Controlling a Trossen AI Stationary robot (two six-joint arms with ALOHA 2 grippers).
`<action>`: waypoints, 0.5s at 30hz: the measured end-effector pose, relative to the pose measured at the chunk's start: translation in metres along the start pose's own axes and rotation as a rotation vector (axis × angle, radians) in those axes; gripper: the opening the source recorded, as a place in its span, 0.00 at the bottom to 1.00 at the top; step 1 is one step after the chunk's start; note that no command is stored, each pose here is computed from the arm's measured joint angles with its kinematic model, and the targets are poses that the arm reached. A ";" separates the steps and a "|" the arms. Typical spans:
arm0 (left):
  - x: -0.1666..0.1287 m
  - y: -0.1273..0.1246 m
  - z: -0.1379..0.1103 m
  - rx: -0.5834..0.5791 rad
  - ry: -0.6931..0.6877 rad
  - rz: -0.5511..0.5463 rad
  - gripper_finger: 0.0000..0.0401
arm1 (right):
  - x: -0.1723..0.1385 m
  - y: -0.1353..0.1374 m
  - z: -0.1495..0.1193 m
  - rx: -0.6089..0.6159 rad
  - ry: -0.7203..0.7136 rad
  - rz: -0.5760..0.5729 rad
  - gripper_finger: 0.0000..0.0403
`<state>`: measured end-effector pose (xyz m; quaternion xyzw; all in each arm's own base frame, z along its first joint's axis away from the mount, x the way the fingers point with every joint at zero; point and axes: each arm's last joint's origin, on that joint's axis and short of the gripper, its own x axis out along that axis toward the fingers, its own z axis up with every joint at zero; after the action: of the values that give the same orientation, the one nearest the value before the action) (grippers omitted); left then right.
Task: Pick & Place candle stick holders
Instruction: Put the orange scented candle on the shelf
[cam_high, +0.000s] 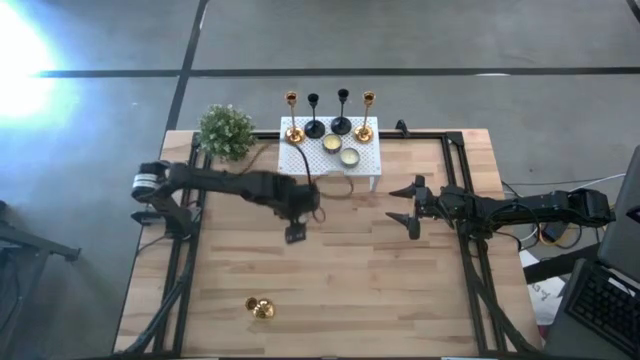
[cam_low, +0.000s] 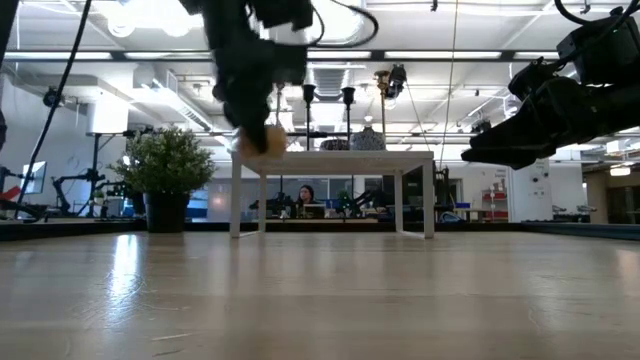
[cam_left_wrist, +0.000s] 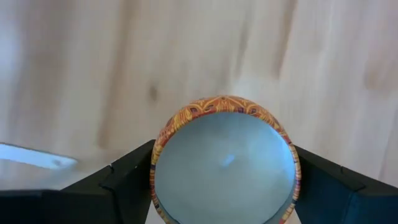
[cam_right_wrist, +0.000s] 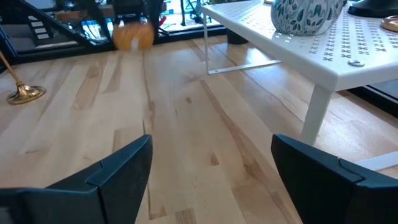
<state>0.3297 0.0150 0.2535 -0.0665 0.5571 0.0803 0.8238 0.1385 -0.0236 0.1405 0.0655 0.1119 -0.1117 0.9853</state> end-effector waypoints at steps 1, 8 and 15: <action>-0.006 0.005 0.005 -0.030 -0.026 0.003 0.75 | 0.000 0.000 0.000 0.000 0.001 0.000 0.79; -0.048 0.044 0.038 -0.158 -0.179 0.040 0.75 | 0.000 0.000 0.000 0.000 0.002 0.000 0.78; -0.068 0.083 0.047 -0.247 -0.239 0.088 0.75 | 0.000 0.000 0.000 0.000 0.003 0.000 0.80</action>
<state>0.3300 0.1013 0.3322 -0.1327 0.4434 0.1917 0.8655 0.1384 -0.0235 0.1402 0.0656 0.1135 -0.1115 0.9851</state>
